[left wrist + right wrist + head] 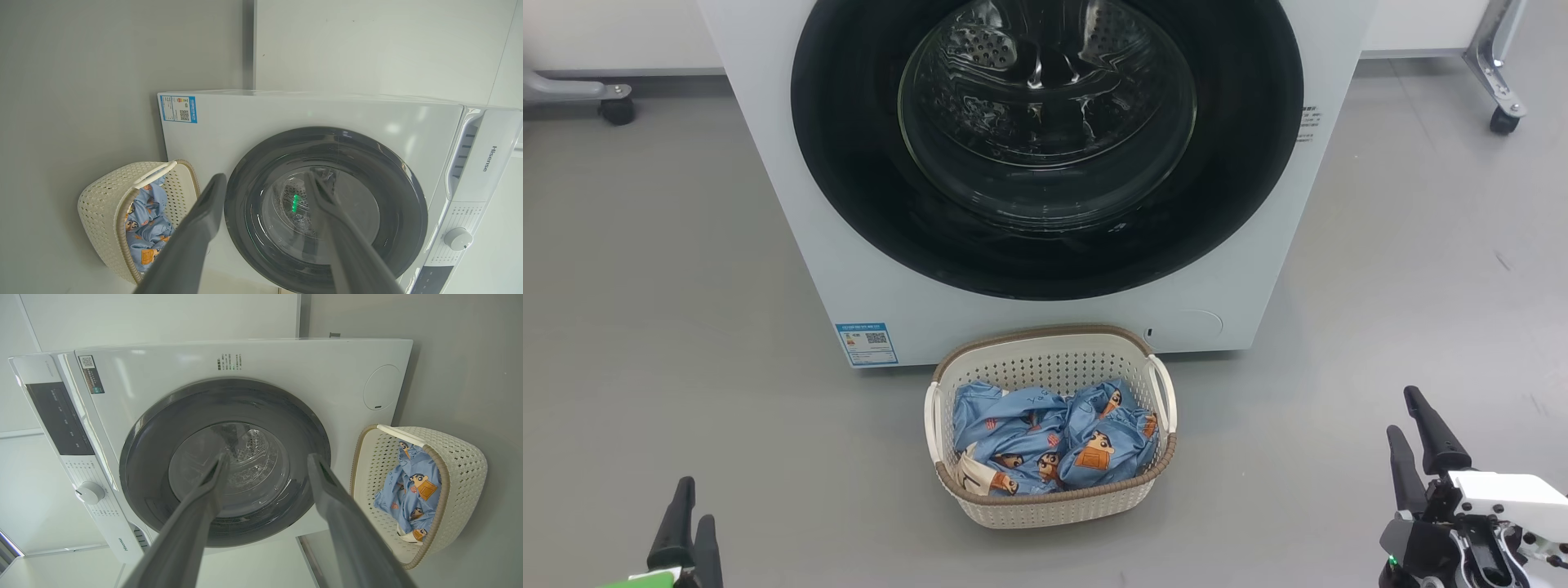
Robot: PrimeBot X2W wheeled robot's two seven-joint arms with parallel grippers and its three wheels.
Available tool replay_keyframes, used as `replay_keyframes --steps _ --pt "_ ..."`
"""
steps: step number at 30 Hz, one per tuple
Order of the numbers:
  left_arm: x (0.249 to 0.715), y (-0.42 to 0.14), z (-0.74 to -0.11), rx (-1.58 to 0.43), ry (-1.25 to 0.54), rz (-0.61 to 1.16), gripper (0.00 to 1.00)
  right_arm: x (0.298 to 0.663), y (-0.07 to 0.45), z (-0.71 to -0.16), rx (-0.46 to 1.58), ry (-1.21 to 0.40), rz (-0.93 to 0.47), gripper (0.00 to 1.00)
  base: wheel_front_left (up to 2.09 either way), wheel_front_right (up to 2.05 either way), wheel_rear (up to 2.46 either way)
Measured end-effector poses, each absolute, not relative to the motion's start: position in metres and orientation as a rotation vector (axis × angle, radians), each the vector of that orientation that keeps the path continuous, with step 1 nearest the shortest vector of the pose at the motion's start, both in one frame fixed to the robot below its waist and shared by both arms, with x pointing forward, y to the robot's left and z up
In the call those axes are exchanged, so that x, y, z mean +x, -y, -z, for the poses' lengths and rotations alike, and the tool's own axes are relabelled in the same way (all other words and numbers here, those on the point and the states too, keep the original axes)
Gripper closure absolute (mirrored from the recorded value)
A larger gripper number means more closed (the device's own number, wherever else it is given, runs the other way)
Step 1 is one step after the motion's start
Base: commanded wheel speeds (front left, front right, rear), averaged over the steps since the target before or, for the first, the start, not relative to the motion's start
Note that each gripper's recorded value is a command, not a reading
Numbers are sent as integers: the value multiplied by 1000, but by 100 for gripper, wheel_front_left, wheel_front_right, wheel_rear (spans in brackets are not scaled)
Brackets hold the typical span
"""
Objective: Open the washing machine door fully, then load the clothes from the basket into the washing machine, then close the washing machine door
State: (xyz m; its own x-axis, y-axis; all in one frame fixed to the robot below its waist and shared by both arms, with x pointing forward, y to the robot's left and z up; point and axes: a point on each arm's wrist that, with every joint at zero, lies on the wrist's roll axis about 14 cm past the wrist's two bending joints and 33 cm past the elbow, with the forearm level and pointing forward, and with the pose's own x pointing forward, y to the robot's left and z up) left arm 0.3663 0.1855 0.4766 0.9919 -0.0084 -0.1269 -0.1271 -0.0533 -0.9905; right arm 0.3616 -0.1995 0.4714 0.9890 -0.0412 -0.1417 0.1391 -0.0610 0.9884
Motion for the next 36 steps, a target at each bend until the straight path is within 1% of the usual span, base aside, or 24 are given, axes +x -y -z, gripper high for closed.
replay_keyframes --steps 10,24,33,36 --pt "370 -188 -487 -1606 -67 -85 0 365 195 -480 1624 -58 124 0 0 0 0" --pt "375 -191 -506 -1519 -8 -50 0 372 182 -495 1514 -48 54 0 0 0 0" --pt "377 -197 -518 -1357 26 -22 0 376 174 -505 1392 -41 0 0 0 0 0" --pt "377 -198 -521 -1303 31 -11 0 378 172 -507 1321 -45 -20 0 0 0 0"
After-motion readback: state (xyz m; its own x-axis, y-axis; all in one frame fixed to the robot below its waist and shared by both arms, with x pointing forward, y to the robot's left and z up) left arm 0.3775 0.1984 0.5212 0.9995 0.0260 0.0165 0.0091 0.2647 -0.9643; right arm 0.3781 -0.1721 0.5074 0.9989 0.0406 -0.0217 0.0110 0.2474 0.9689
